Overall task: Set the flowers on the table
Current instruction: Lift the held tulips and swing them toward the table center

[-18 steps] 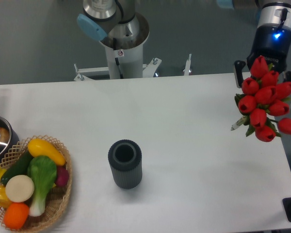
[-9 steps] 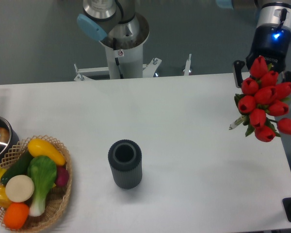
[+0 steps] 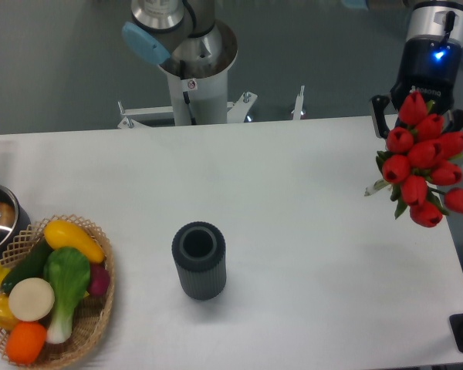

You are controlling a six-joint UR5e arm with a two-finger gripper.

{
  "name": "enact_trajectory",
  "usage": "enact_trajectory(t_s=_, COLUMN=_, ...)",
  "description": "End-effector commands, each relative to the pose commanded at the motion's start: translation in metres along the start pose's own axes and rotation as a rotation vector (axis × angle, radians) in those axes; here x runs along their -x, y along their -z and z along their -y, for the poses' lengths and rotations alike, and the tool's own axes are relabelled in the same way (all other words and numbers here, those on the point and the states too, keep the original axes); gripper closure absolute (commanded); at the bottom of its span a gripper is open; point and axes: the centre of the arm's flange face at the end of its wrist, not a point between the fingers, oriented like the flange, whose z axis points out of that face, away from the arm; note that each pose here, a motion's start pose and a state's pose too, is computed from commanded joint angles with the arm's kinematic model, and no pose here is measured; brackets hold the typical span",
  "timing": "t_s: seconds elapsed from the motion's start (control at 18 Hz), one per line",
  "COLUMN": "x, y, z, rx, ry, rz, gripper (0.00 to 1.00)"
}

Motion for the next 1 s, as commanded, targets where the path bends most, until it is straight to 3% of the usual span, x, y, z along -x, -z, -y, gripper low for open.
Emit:
enact_trajectory(t_s=0.22, x=-0.006, y=-0.008, z=0.000, rx=0.093, ry=0.013, rz=0.053, gripper=0.67)
enact_trajectory(t_s=0.56, x=-0.030, y=-0.035, z=-0.002, rx=0.304, ry=-0.049, rz=0.149, gripper=0.67)
enact_trajectory(t_s=1.0, x=-0.068, y=-0.108, z=-0.022, rx=0.513, ry=-0.129, rz=0.139, gripper=0.67)
